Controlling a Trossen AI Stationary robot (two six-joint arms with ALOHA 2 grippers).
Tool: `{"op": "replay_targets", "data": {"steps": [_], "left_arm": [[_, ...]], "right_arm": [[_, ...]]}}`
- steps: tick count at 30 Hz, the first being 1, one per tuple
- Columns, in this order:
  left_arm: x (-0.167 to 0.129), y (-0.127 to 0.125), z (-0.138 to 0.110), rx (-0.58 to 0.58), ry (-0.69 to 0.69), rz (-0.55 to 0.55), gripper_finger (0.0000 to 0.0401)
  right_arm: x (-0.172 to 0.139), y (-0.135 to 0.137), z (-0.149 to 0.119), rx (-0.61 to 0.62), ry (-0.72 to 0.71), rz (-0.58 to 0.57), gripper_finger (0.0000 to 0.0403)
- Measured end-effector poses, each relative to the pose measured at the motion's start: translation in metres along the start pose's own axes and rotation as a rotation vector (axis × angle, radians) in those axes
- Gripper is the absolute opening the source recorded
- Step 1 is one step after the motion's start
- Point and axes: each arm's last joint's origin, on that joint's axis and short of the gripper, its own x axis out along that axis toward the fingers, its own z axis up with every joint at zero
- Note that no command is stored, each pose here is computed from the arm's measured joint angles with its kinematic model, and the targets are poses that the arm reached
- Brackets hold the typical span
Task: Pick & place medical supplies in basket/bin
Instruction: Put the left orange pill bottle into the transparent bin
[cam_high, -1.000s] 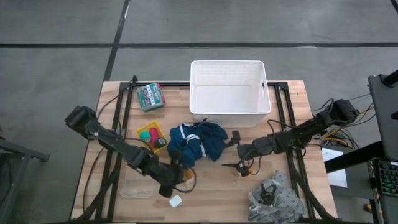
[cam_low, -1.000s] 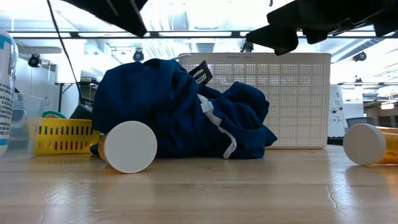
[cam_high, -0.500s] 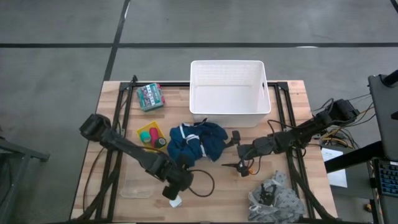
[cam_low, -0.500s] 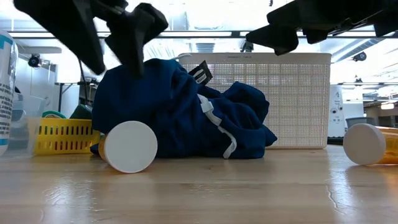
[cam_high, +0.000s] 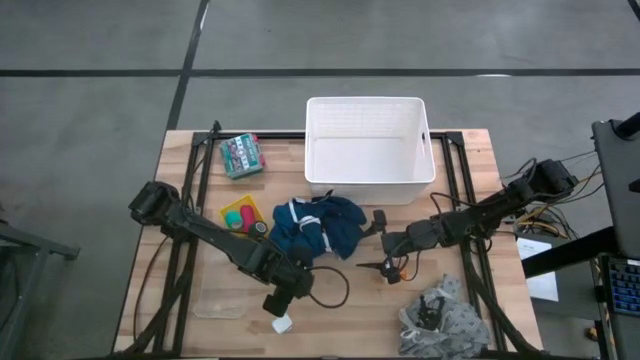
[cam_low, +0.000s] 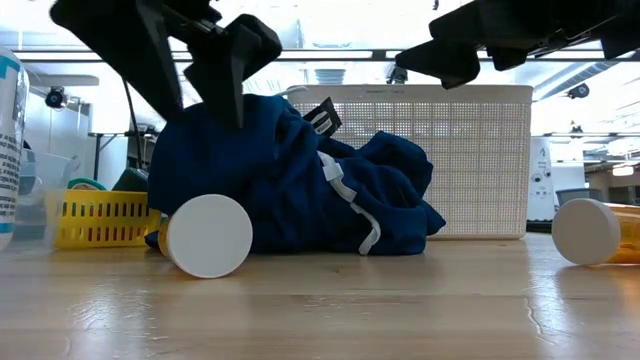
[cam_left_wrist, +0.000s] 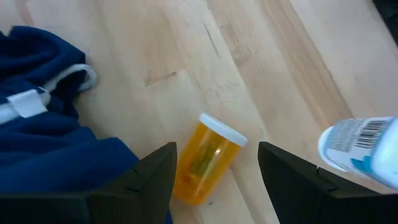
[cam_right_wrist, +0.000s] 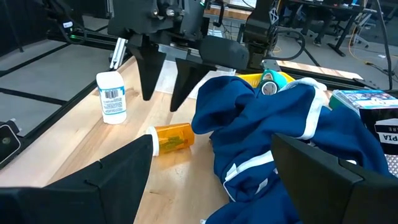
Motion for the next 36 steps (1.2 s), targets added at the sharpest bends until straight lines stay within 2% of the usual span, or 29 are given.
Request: {"op": "replay_targets", "data": {"steps": [10,16,25,28,36], "left_arm": [[0.0012,0.0015,0.0015,0.018,-0.024,0.008,0.0243],[0.0046,0.0022,-0.0009,0.017,-0.020,0.037,0.0285],[0.0046,0.0021,0.0002,0.010,-0.032,0.025,0.0350],[0.0046,0.0009,0.0003,0.032,-0.033,-0.014,0.0351],[0.0046,0.0007,0.0003,0.046,-0.034,-0.023,0.0323]], "right_arm": [[0.0000,0.0000,0.0000,-0.001,0.000,0.000,0.0325],[0.0000,0.0000,0.0000,0.000,0.000,0.000,0.0325],[0.0000,0.0000,0.0000,0.000,0.000,0.000,0.0325],[0.0000,-0.0001,0.0000,-0.001,0.000,0.000,0.0325],[0.0000,0.0000,0.0000,0.000,0.000,0.000,0.0325]]}}
